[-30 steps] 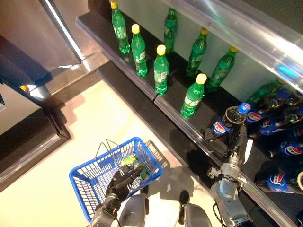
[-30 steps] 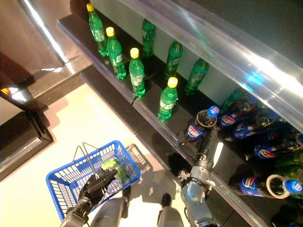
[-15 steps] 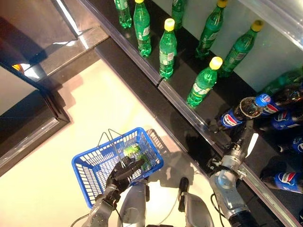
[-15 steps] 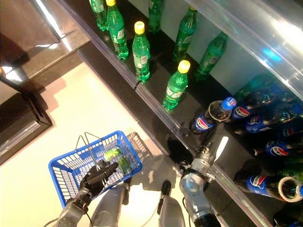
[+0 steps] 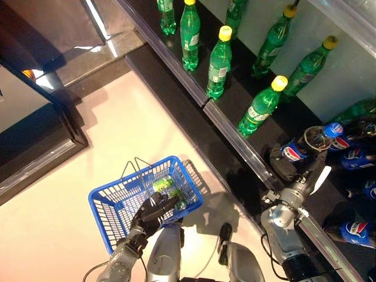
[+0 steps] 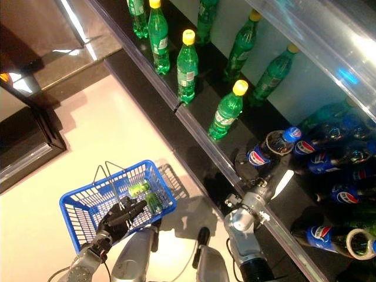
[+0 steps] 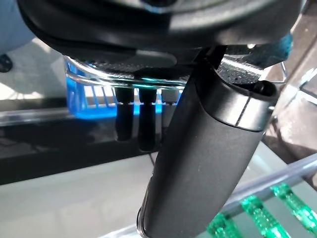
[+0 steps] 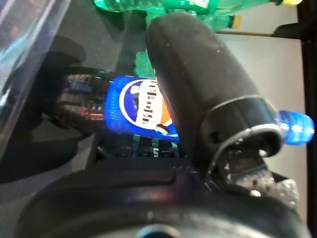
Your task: Pick up the drink and place into the basket.
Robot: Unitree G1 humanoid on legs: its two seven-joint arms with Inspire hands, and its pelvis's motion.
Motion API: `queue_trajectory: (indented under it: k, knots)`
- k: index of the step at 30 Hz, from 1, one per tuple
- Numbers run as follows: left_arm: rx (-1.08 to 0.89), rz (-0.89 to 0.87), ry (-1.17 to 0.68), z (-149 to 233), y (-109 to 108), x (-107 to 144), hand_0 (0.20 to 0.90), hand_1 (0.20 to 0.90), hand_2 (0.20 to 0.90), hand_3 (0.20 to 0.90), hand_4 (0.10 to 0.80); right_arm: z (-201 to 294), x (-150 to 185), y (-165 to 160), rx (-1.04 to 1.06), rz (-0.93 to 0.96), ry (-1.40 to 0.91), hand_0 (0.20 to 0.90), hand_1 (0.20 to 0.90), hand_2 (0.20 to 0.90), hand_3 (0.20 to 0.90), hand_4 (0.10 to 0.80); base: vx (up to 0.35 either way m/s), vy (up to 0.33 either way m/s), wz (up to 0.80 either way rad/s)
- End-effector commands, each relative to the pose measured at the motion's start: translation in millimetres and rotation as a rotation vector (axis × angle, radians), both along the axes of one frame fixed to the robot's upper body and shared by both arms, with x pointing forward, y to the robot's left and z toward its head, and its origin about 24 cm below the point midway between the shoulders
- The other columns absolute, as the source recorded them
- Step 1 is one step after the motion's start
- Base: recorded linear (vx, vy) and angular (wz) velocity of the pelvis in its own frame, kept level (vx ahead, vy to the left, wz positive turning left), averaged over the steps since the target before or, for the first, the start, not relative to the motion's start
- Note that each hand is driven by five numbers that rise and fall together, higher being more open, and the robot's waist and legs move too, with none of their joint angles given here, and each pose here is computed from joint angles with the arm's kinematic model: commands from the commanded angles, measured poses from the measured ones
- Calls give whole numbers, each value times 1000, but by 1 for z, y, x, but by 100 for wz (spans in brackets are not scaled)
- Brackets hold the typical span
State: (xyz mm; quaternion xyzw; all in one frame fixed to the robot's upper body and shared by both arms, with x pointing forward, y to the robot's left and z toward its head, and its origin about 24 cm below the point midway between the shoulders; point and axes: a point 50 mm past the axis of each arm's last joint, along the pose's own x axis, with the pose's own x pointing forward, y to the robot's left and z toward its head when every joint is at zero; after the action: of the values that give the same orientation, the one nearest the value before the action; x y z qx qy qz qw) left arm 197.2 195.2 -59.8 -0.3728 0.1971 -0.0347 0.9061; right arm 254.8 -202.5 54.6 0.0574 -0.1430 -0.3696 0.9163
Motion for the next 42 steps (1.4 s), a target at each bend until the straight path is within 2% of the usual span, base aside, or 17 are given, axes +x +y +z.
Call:
queue_trajectory:
  k: [1,2,3,4,14,27,36,42]
  knots:
    - [-59,-167,-293,46,-19,-5,300,300,300,200,100,37,-10,-18,5,-92,-246,773,773,773,752,652,216,0,-1]
    - [-60,-172,-274,42,-19,-10,300,300,300,200,100,34,-12,-19,6,-101,-234,549,549,549,491,391,248,2,2]
    - [-59,-176,-258,40,-19,-13,300,300,300,200,100,32,-14,-18,6,-108,-225,516,516,516,453,353,276,3,2]
    - [-58,-179,-242,38,-18,-17,300,300,300,200,100,30,-17,-19,5,-114,-216,300,300,300,200,100,228,0,0]
    - [-49,-175,-167,26,-12,-35,300,300,300,200,100,16,-30,-21,20,-150,-158,300,300,300,200,100,115,4,0]
    - [-45,-161,-198,29,-7,-33,300,300,300,200,100,19,-30,-24,32,-151,-187,300,300,300,200,100,-26,1,0]
    - [-58,-147,-259,43,-12,-31,300,300,300,200,100,54,-35,-11,-88,-33,-309,300,300,300,200,100,-12,29,1]
    - [-79,-141,-355,62,-16,-27,300,300,300,200,100,76,-45,0,-147,144,-407,300,300,300,200,100,8,78,0]
